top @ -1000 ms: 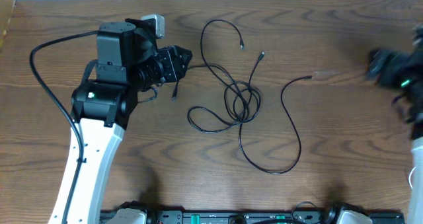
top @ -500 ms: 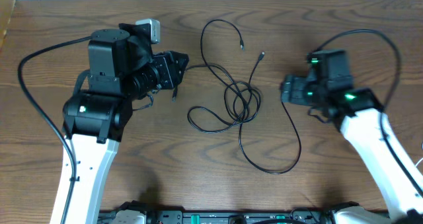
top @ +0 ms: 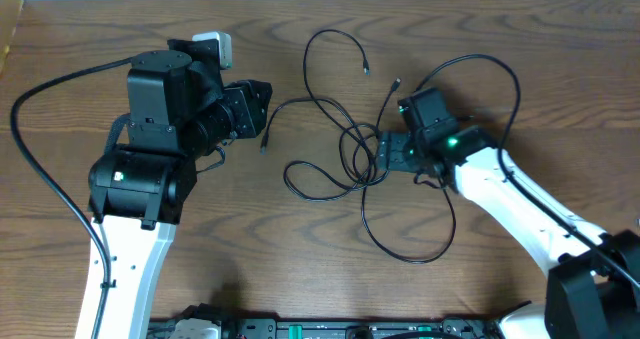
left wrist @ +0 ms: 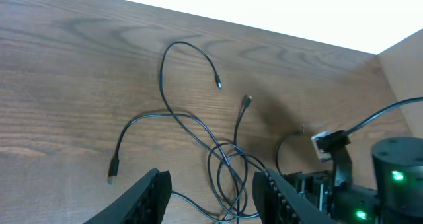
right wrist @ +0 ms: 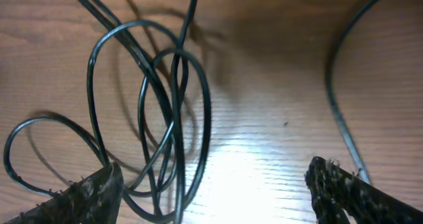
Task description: Untangle cables
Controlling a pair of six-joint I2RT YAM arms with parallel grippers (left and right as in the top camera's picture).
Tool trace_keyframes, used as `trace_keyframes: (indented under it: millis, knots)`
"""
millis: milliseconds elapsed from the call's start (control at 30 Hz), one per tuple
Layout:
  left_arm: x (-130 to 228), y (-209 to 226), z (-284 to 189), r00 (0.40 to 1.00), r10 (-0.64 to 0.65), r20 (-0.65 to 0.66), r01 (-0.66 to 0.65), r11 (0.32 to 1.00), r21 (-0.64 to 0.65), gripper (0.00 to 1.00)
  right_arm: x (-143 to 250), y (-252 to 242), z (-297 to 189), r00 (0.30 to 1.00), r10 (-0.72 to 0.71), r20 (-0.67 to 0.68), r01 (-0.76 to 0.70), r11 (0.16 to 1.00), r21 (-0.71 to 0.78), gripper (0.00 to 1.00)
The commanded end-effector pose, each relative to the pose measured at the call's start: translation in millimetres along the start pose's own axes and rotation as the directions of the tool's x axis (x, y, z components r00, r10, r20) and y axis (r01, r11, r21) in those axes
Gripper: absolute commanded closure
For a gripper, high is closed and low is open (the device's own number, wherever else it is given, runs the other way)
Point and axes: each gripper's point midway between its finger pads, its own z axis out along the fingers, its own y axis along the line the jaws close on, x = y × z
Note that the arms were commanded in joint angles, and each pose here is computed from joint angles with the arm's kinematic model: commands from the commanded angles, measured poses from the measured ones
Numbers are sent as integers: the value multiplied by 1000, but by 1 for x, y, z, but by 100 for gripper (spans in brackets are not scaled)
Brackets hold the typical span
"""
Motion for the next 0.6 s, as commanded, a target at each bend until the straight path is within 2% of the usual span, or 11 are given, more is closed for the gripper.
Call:
trace_keyframes:
  millis: [0,267,433,567]
  knots:
    - [-5,0,-6,999,24,21,-24,1000,-8,55,7,-2,11,999,49,-20,-49,998,37,14]
    - [-2,1,-6,1000,28,9,-28,1000,-13,55,23,5,27,994,98,-43,-94,992,79,19]
    - [-2,1,-6,999,31,10,-31,999,-12,55,26,13,27,994,110,-17,-108,990,88,25]
    - [-1,1,-6,999,31,8,-31,999,-13,55,28,18,30,994,107,-13,-106,991,85,34]
